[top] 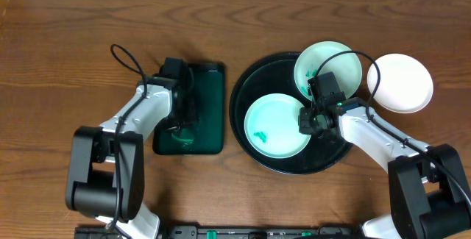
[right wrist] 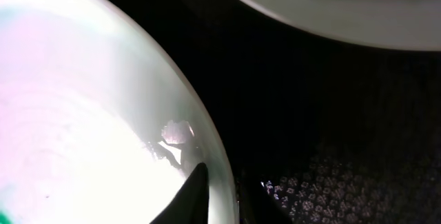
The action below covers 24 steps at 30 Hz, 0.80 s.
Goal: Clean dirty plates on tray and stack at the side
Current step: 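Lift the green sponge out of the green tray with left gripper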
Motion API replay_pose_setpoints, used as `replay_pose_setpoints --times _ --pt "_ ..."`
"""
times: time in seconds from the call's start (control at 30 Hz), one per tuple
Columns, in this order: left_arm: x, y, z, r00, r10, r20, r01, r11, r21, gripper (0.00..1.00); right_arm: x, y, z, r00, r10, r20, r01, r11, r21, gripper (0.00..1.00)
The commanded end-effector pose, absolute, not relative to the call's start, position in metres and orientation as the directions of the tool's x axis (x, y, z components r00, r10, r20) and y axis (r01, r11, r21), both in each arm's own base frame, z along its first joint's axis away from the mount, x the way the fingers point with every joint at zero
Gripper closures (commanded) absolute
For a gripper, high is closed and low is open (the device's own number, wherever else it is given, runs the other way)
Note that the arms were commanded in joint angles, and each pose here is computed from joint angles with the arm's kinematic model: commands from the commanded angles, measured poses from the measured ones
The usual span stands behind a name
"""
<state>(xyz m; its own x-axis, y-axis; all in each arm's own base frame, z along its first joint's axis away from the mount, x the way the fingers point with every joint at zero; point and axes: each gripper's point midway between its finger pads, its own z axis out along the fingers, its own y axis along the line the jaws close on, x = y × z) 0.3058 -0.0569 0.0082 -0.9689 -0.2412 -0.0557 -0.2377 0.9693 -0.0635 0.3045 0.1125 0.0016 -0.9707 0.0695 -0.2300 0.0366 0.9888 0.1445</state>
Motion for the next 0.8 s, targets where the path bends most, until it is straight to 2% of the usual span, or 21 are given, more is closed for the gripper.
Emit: replay_pose_setpoints --times 0.0,0.03,0.1,0.2,0.27,0.3,0.5,0.7,0.77 --pt "0.322 -0.060 0.048 -0.955 -0.244 -0.167 -0.227 0.967 -0.117 0.93 0.301 0.108 -0.005 -0.975 0.037 -0.219 0.013 0.994 0.110 0.85" --pt "0.324 -0.061 0.066 -0.945 -0.246 -0.217 -0.220 0.966 -0.138 0.93 0.302 0.108 -0.004 -0.975 0.018 -0.223 -0.006 0.994 0.107 0.73" --pt "0.327 -0.061 0.087 -0.929 -0.248 -0.274 -0.210 0.964 -0.162 0.93 0.302 0.108 -0.004 -0.974 0.014 -0.225 -0.010 0.994 0.107 0.71" --pt "0.328 -0.061 0.119 -0.896 -0.251 -0.366 -0.189 0.962 -0.198 0.93 0.302 0.109 -0.004 -0.974 0.015 -0.224 -0.010 0.994 0.111 0.77" --pt "0.329 -0.061 0.139 -0.871 -0.252 -0.422 -0.172 0.961 -0.218 0.93 0.302 0.109 -0.004 -0.975 0.015 -0.223 -0.010 0.994 0.111 0.94" --pt "0.329 -0.061 0.149 -0.858 -0.254 -0.446 -0.165 0.960 -0.227 0.93 0.302 0.109 -0.004 -0.975 0.015 -0.223 -0.011 0.994 0.113 0.99" --pt "0.329 -0.062 0.187 -0.842 -0.256 -0.475 -0.156 0.958 -0.241 0.93 0.306 0.110 0.002 -0.973 0.067 -0.220 0.040 0.991 0.125 0.99" --pt "0.325 -0.061 0.188 -0.851 -0.255 -0.459 -0.160 0.959 -0.235 0.93 0.293 0.105 0.020 -0.975 0.149 -0.166 0.130 0.984 0.122 0.99" --pt "0.324 -0.062 0.185 -0.858 -0.252 -0.448 -0.161 0.960 -0.230 0.93 0.287 0.103 0.024 -0.976 0.153 -0.153 0.136 0.984 0.117 0.95"
